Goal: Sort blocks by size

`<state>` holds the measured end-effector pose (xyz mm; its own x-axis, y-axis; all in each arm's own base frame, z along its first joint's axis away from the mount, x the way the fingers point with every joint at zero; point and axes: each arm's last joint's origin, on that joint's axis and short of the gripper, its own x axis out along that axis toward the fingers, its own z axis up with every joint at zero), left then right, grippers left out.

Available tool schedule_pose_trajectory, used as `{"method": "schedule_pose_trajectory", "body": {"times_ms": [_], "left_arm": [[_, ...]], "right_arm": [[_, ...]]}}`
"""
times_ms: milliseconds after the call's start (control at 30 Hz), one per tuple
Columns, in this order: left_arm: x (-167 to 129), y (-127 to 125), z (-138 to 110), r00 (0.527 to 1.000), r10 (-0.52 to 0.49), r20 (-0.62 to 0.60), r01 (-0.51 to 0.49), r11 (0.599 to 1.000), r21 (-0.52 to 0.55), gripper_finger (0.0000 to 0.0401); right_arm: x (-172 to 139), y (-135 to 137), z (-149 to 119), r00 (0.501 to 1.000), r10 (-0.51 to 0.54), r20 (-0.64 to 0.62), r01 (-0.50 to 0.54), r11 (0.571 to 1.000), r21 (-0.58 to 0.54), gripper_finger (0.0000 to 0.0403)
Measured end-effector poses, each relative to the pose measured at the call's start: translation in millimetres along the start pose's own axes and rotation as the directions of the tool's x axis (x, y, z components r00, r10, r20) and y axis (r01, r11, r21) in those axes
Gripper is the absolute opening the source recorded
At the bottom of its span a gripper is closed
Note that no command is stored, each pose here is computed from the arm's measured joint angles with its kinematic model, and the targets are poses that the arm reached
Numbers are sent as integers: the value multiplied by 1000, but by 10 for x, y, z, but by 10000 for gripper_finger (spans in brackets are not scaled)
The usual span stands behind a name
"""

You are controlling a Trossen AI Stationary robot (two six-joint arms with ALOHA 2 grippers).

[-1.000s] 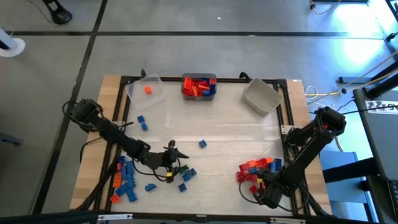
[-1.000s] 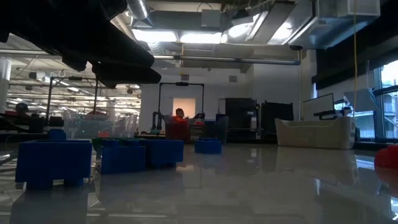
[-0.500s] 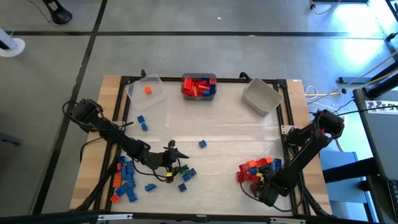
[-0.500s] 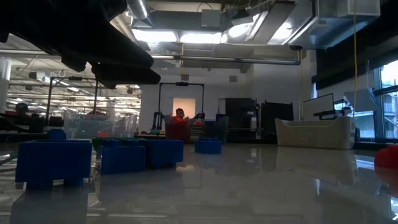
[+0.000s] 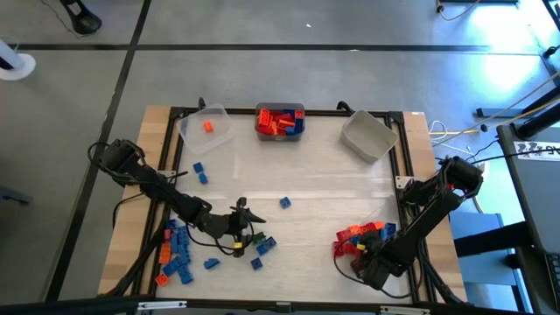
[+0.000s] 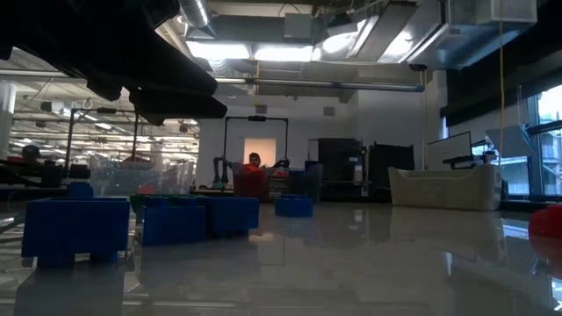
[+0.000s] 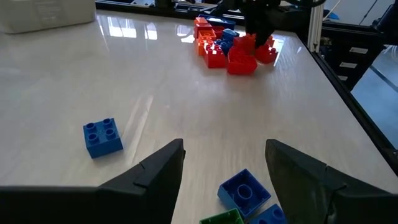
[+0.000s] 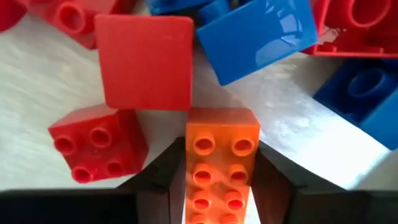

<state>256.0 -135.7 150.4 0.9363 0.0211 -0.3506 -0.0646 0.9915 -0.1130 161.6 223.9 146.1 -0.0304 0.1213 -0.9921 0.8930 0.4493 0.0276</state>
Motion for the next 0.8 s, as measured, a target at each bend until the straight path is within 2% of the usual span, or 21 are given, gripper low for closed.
{"method": "schedule_pose_trajectory", "body": {"times_ms": [200,367,433,533,667,800], "left_arm": [[1,0,2,1000,0,2,0,1000,-1,214],[2,2,3,1000,0,2,0,1000,0,214],[2,2,3,1000,1,2,-1,1000,1,214],[2,2,3,1000,0,2,0,1000,1,214],[2,2,3,1000,0,2,0,1000,2,214],[2,2,2,1000,1,2,-1,1000,2,214]], "right_arm": [[-91,40,-42,999,-14,-33,11,997,-74,135],[-361,118,-118,998,7,-67,-14,994,-111,135],[-501,177,-149,997,52,-52,-59,988,-145,138],[-717,305,-135,987,155,42,-143,968,-207,146],[-961,501,-28,934,307,184,-234,913,-333,144],[-1130,644,185,859,383,340,-203,864,-461,141]]}}
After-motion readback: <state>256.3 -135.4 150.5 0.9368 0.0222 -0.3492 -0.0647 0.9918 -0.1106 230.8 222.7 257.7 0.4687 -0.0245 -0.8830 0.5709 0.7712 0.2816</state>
